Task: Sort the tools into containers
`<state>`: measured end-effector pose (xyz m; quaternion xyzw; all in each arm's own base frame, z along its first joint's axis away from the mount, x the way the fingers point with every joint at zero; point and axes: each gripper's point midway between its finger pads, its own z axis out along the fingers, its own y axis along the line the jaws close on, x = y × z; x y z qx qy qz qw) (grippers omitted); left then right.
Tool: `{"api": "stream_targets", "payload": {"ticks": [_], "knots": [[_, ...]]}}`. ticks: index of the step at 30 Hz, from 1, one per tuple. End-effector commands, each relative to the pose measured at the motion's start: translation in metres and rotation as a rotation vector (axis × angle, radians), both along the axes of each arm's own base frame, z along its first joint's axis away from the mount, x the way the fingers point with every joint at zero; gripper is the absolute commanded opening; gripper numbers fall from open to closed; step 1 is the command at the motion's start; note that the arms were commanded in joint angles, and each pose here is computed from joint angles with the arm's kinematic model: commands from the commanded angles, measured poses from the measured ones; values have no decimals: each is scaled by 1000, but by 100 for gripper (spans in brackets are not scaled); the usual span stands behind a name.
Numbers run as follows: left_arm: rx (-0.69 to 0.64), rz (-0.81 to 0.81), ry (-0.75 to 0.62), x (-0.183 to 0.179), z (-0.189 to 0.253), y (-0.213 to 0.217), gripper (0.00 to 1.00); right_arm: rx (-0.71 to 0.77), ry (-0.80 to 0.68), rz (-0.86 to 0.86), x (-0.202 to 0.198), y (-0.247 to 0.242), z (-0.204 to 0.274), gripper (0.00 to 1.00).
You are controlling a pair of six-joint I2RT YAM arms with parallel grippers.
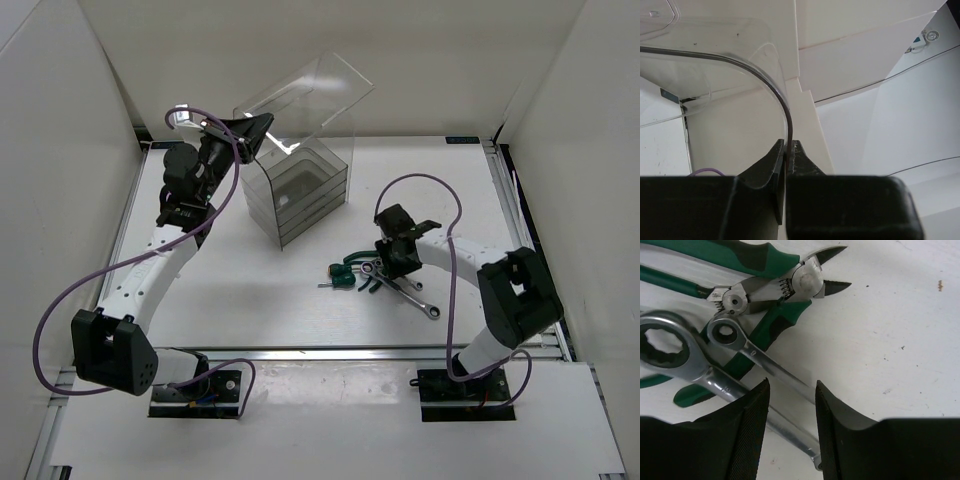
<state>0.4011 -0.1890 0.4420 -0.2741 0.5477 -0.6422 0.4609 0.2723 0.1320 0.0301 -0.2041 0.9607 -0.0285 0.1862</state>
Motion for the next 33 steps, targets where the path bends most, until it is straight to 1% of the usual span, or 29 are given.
{"api": "stream_targets", "payload": {"ticks": [1,6,9,10,11,12,14,15,17,21,25,33], "knots": [[-63,29,51,10,4,7,10,-22,-23,27,13,3,-3,46],[-71,12,60,8,6,5,10,-39,-9,29,16,3,-15,46],[-81,17,62,8,8,6,10,-38,11,43,15,7,-21,43],[-85,18,72,9,6,5,10,-37,12,32,16,6,-22,37],[-98,13,72,7,8,6,10,-36,17,31,17,7,-22,34],[-102,10,73,7,9,6,10,-34,32,30,16,7,-25,24],[-111,7,74,6,11,5,10,-28,48,22,15,10,-27,13],[-111,0,73,5,11,4,10,-30,59,20,14,10,-28,4],[-114,0,71,5,12,4,10,-22,94,18,9,10,-33,0],[-116,1,77,5,9,4,10,10,130,-6,2,13,-36,0],[-120,-1,74,3,9,4,10,77,104,-49,2,17,-22,0],[-130,-9,78,4,6,1,10,212,-49,-104,27,29,50,0]]}}
